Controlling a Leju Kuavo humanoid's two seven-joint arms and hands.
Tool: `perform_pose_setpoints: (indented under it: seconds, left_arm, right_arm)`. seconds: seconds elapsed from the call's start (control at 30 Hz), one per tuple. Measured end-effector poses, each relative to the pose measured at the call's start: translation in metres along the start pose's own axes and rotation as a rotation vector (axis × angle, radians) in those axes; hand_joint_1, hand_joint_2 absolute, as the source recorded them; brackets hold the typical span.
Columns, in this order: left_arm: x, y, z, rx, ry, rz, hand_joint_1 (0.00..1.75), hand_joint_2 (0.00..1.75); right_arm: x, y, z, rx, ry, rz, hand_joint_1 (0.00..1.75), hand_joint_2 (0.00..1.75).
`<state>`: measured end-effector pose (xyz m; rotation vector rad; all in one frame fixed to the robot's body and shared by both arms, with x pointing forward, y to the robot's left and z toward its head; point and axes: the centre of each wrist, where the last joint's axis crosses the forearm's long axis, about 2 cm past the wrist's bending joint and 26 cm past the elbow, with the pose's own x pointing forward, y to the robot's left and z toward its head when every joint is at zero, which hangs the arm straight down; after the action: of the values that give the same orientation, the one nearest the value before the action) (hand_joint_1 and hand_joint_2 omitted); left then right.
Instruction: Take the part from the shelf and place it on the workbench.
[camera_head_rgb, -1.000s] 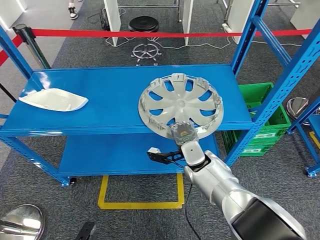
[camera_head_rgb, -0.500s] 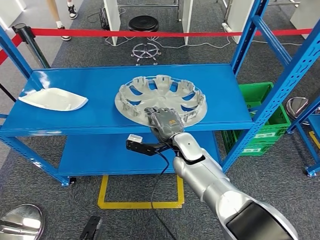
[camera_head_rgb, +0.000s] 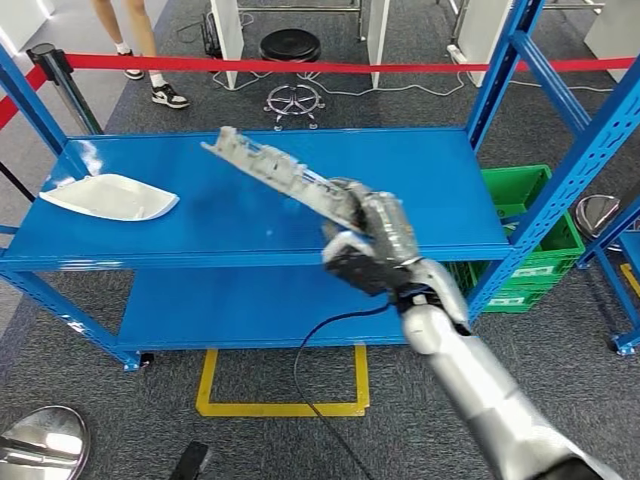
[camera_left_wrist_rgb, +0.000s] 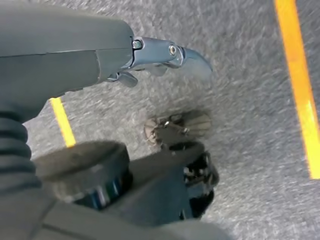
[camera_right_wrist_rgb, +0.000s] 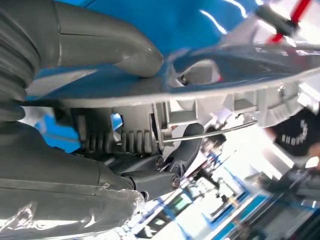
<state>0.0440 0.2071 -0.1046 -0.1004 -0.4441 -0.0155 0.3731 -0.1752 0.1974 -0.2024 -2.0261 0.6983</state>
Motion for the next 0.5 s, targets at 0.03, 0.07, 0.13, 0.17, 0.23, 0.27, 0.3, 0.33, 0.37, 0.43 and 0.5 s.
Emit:
perform_pose_setpoints:
  seconds: [0.03, 0.07, 0.13, 0.17, 0.23, 0.27, 0.3, 0.33, 0.37, 0.43, 0.5]
  left_arm:
    - [-0.002, 0.002, 0.001, 0.004, -0.023, 0.009, 0.00, 1.75]
    - [-0.003, 0.004, 0.001, 0.009, -0.046, 0.024, 0.00, 1.75]
    - [-0.003, 0.009, 0.001, 0.022, -0.077, 0.070, 0.00, 1.75]
    - [-0.004, 0.011, 0.001, 0.030, -0.084, 0.099, 0.00, 1.75]
    - [-0.006, 0.018, 0.001, 0.043, -0.081, 0.153, 0.00, 1.75]
    - [-0.007, 0.021, 0.002, 0.048, -0.078, 0.174, 0.00, 1.75]
    - [-0.008, 0.024, 0.002, 0.052, -0.077, 0.189, 0.00, 1.75]
    - [-0.008, 0.027, 0.002, 0.054, -0.078, 0.201, 0.00, 1.75]
    - [-0.008, 0.029, 0.002, 0.054, -0.080, 0.211, 0.00, 1.75]
    - [-0.009, 0.033, 0.002, 0.050, -0.085, 0.229, 0.00, 1.75]
    - [-0.010, 0.037, 0.002, 0.050, -0.089, 0.246, 0.00, 1.75]
  right_arm:
    - [-0.005, -0.018, 0.010, -0.025, 0.005, -0.053, 1.75, 1.75]
    - [-0.009, -0.036, 0.020, -0.049, 0.013, -0.131, 1.75, 1.75]
    - [-0.014, -0.076, 0.042, -0.091, 0.028, -0.367, 1.75, 1.75]
    - [-0.016, -0.096, 0.054, -0.108, 0.027, -0.505, 1.75, 1.75]
    - [-0.019, -0.131, 0.075, -0.149, -0.003, -0.734, 1.75, 1.75]
    - [-0.019, -0.146, 0.084, -0.171, -0.028, -0.807, 1.75, 1.75]
    - [-0.019, -0.159, 0.093, -0.193, -0.053, -0.859, 1.75, 1.75]
    - [-0.020, -0.169, 0.101, -0.212, -0.073, -0.893, 1.75, 1.75]
    - [-0.021, -0.177, 0.111, -0.230, -0.089, -0.915, 1.75, 1.75]
    - [-0.023, -0.188, 0.128, -0.263, -0.100, -0.933, 1.75, 1.75]
    - [-0.025, -0.195, 0.142, -0.291, -0.100, -0.941, 1.75, 1.75]
